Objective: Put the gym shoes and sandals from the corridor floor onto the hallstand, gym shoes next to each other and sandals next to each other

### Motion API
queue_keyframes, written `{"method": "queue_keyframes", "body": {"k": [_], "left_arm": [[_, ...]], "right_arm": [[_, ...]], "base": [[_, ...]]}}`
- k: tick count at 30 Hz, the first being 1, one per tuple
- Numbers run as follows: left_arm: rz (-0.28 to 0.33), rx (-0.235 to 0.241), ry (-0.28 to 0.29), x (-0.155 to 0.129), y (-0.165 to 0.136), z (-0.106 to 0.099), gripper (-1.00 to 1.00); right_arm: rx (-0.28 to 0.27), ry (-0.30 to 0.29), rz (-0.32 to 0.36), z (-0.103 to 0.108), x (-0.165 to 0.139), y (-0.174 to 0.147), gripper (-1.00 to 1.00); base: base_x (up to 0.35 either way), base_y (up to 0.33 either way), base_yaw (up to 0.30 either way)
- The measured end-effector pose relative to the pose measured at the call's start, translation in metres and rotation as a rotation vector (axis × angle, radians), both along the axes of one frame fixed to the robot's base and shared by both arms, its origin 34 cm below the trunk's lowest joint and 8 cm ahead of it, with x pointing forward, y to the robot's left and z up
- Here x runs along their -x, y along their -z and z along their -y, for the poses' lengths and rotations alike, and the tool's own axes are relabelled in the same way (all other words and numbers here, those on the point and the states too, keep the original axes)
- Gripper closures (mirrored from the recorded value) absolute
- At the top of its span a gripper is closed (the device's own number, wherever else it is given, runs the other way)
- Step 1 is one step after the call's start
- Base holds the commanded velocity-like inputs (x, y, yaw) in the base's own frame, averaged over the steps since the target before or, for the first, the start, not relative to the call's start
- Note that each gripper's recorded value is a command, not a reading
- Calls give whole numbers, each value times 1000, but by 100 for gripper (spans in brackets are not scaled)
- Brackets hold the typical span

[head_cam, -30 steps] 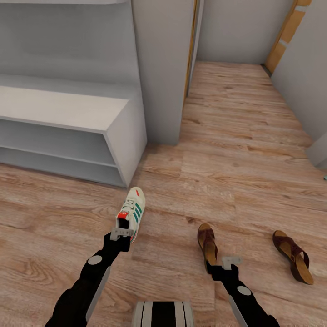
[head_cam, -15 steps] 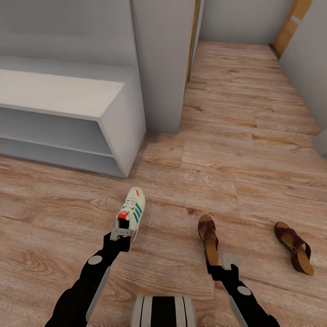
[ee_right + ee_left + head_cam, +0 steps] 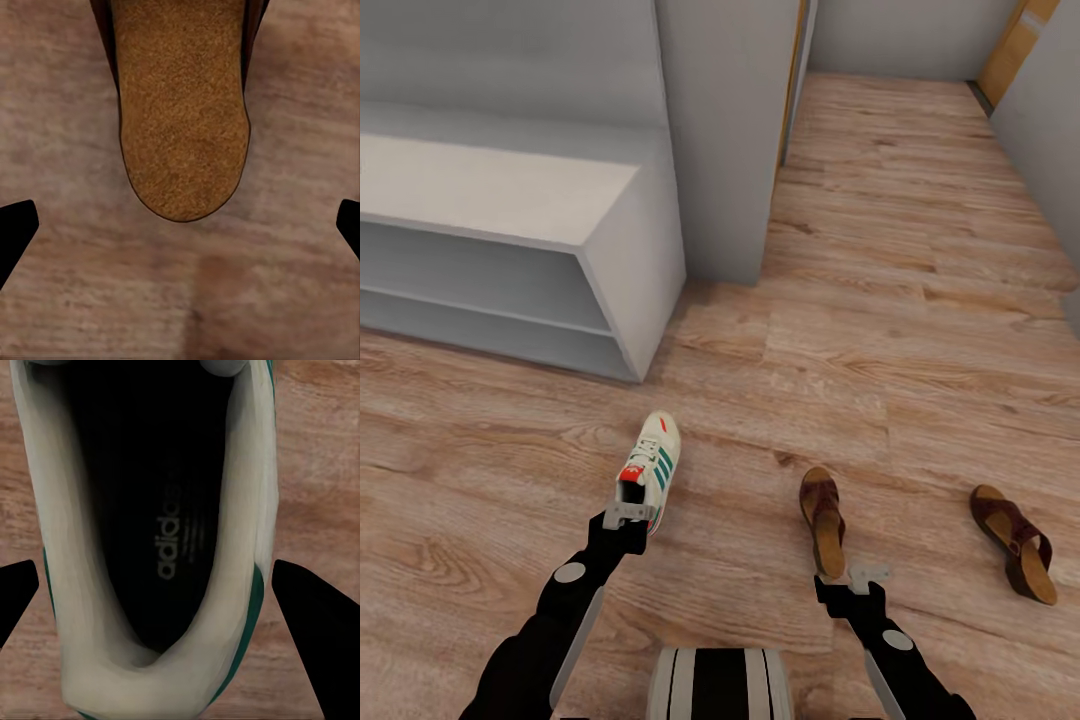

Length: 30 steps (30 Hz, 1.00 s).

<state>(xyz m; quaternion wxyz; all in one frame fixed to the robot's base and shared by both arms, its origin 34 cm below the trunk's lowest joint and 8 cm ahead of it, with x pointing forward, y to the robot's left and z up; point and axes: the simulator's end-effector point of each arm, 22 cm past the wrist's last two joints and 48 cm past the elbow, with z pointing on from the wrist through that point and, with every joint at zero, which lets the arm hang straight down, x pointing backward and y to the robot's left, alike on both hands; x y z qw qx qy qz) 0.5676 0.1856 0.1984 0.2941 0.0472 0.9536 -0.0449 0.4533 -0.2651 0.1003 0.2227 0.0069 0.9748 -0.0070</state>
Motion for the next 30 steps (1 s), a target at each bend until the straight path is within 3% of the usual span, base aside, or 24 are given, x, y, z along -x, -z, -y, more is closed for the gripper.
{"method": "queue_keyframes", "body": {"k": [6, 18, 30], "left_arm": [[-33, 0, 0, 10, 17, 0, 100], [-37, 0, 0, 12, 18, 0, 100], [-43, -1, -1, 13, 21, 0, 100]], "right_arm": [[0, 0, -33, 0, 14, 13, -100], [-1, 0, -37, 0, 15, 14, -100], [0, 0, -43, 0, 17, 16, -100]], "base": [[0, 0, 81], [1, 0, 4], [135, 23, 0]]}}
